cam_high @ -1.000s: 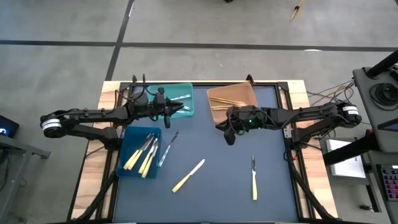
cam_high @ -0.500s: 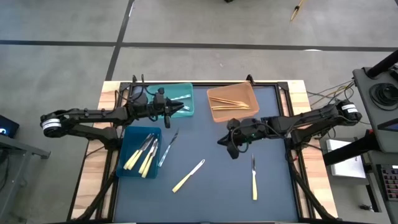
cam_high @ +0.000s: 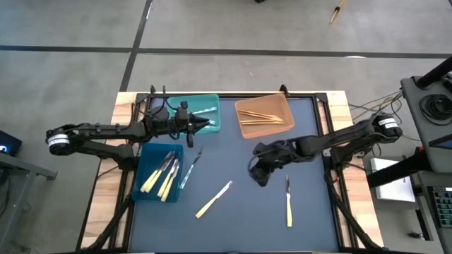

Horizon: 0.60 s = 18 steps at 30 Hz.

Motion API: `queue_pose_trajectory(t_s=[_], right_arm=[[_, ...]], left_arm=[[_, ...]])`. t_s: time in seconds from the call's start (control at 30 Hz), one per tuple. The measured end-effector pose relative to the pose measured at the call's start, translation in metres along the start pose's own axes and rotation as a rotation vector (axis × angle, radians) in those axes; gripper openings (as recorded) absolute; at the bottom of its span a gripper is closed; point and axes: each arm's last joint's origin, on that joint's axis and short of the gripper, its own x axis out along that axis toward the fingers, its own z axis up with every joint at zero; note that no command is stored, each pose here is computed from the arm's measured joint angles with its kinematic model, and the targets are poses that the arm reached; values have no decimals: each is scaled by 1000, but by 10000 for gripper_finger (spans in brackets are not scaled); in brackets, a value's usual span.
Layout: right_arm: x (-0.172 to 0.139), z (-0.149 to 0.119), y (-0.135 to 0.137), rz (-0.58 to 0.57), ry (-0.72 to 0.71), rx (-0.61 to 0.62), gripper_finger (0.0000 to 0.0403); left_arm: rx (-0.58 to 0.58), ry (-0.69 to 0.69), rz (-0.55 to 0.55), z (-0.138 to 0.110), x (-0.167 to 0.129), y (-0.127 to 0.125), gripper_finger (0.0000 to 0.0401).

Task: Sort silverware by color (type)
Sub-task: Put the light yellow knife into the blue bin

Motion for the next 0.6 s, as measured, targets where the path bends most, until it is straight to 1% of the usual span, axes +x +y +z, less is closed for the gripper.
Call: queue_pose_trajectory(t_s=[0.17, 0.33, 0.43, 0.6], right_arm=[[13, 1, 4, -95, 174, 15, 9], [23, 6, 11, -205, 319, -20, 9], [28, 8, 13, -267, 385, -25, 9], [34, 6, 12, -324, 454, -6, 9]], left_arm=[[-1, 9, -4, -1, 0, -1, 38], [2, 9, -8, -1, 1, -2, 38], [2, 12, -15, -1, 1, -3, 38], [1, 39, -28, -4, 1, -6, 38]])
